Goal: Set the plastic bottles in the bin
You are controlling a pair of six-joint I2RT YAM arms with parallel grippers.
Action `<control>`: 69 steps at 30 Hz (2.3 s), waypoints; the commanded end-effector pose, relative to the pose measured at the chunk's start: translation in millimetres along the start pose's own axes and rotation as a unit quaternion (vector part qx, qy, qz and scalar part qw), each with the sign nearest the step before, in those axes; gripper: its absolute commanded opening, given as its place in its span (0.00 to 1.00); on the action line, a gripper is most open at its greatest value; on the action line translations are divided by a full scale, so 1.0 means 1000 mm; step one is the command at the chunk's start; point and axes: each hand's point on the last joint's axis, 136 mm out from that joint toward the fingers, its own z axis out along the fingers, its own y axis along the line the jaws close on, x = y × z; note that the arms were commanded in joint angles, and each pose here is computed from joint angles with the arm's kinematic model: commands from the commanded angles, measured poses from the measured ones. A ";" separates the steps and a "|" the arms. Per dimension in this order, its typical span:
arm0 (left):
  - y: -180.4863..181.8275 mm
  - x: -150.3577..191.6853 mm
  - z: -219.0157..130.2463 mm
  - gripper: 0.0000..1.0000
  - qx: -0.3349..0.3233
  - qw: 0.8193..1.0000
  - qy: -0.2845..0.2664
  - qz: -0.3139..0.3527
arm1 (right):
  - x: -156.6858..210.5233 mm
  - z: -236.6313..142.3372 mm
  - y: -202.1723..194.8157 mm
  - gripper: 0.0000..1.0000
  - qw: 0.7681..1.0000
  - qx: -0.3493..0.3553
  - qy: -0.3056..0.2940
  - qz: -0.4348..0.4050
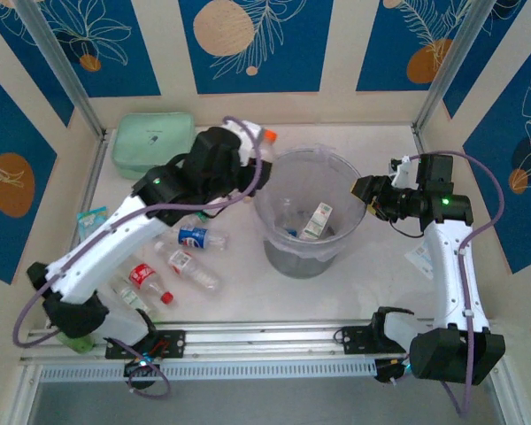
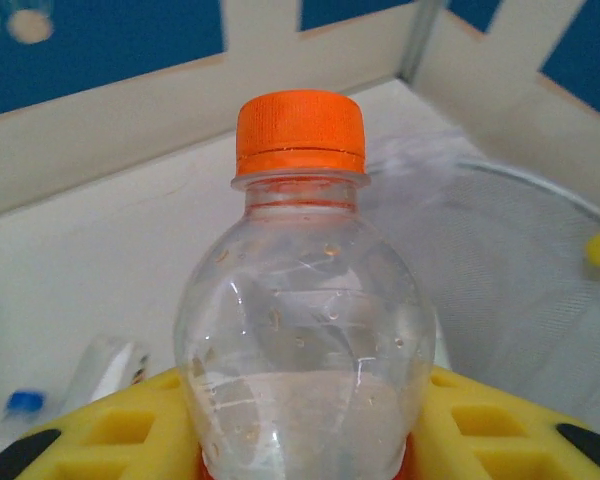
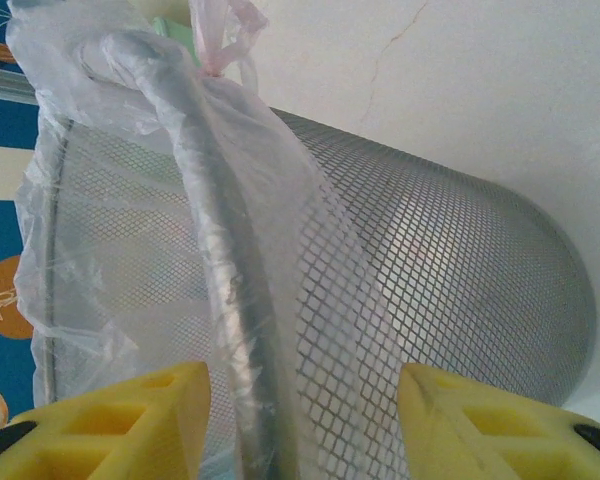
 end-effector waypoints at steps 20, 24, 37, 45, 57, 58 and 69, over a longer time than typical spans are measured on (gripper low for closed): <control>-0.139 0.114 0.108 0.26 0.217 0.963 0.155 -0.049 | 0.002 -0.008 0.014 0.53 1.000 -0.003 -0.002 -0.019; -0.142 0.140 0.119 0.30 0.224 0.955 0.184 -0.066 | 0.001 -0.008 0.014 0.52 1.000 -0.001 -0.005 -0.019; -0.141 0.134 0.119 0.74 0.224 0.960 0.162 -0.053 | 0.007 -0.010 0.011 0.56 1.000 0.006 -0.005 -0.021; -0.137 0.123 0.107 0.80 0.224 0.962 0.147 -0.047 | 0.012 -0.019 0.015 0.57 1.000 0.006 -0.015 -0.024; -0.103 0.066 0.079 0.85 0.183 0.979 0.090 0.011 | 0.016 -0.021 0.009 0.64 1.000 0.009 -0.015 -0.018; -0.101 0.061 0.076 0.87 0.181 0.980 0.085 0.013 | 0.015 -0.022 0.010 0.66 1.000 0.009 -0.017 -0.020; -0.024 0.018 0.022 0.99 0.093 0.995 0.016 0.038 | 0.006 -0.026 0.017 0.82 0.999 -0.005 -0.027 -0.038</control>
